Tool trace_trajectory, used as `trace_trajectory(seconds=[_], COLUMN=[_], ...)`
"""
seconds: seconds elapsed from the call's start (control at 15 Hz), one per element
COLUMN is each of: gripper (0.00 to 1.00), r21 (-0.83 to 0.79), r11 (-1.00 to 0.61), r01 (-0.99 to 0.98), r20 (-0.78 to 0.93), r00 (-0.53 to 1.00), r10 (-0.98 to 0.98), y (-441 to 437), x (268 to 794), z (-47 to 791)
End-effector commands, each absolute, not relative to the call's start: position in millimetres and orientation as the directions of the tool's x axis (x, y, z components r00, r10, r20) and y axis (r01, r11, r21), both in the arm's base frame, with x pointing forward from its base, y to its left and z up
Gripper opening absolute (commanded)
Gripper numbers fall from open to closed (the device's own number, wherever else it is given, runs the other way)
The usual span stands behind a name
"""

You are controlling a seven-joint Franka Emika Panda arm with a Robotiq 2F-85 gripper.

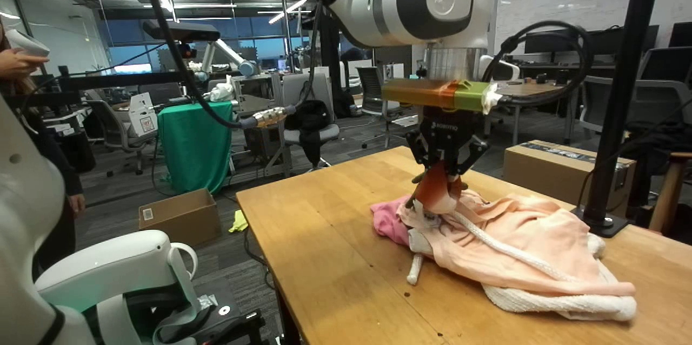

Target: Pick up the cloths and put them around the table.

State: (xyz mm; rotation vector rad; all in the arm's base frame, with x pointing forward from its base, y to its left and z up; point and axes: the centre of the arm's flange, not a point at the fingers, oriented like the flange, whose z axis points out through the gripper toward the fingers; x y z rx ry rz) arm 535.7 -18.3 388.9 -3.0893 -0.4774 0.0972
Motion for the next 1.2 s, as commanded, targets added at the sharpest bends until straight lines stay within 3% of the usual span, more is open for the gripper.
trace_trajectory(seconds=[0.0,1.13], gripper=[0.10,0.10], r21=[-0.031,-0.060], r11=[-0.942,-0.882], r01=[0.334,0.467], r20=[-0.132,-0.353], r00=[0.933,0.817], r10=[0.335,0.457], y=[-10.5,46.4], x=[543.7,580.5], z=[445.1,526.1])
